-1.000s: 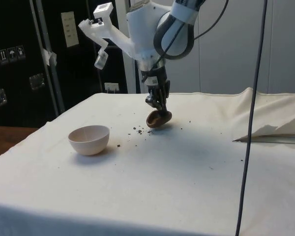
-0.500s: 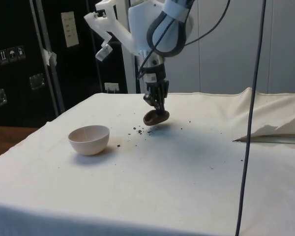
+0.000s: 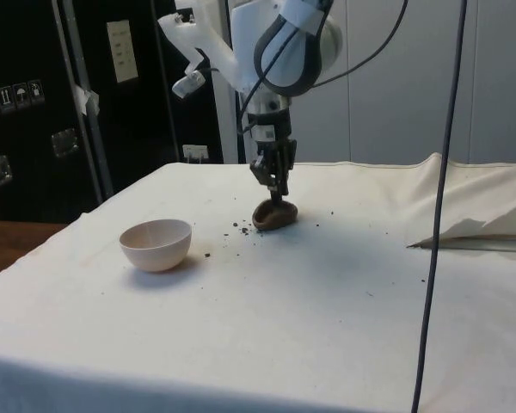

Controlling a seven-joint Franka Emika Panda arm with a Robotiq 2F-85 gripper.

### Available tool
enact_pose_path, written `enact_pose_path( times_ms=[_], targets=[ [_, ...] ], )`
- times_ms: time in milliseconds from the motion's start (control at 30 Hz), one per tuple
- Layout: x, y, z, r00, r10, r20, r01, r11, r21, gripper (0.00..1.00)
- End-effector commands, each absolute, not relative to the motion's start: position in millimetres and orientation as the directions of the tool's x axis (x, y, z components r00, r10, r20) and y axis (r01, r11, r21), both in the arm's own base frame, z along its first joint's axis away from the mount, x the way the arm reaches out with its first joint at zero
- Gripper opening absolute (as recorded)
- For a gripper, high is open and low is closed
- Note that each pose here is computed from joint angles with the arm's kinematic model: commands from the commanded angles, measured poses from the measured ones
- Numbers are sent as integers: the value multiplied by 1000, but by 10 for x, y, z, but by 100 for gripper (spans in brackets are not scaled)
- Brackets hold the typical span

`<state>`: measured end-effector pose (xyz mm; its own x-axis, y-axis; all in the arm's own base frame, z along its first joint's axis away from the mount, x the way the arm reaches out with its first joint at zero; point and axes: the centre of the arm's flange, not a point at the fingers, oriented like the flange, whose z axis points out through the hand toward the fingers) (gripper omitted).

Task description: Pour the coffee beans from the cup into the bowl.

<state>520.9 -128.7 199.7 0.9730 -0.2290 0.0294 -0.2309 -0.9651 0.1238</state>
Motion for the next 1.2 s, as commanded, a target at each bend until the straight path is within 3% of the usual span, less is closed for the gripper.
enact_pose_path(
  times_ms=[0, 67, 167, 333, 367, 400, 533, 1167],
  targets=[
    [5198, -1284, 2018, 973, -229, 38, -232, -966, 116, 17],
    [5199, -1279, 2018, 973, -228, 38, -231, -966, 116, 22],
    [5197, -1284, 2018, 973, -228, 37, -231, -966, 117, 45],
    [5211, -1287, 2007, 973, -229, 31, -231, -965, 123, 71],
    [5198, -1284, 2023, 973, -229, 39, -232, -966, 117, 71],
    [5198, -1284, 2023, 973, -229, 39, -232, -966, 117, 81],
    [5204, -1289, 2101, 973, -229, 41, -232, -966, 117, 100],
    [5216, -1302, 2586, 971, -232, 48, -237, -964, 123, 100]
  ],
)
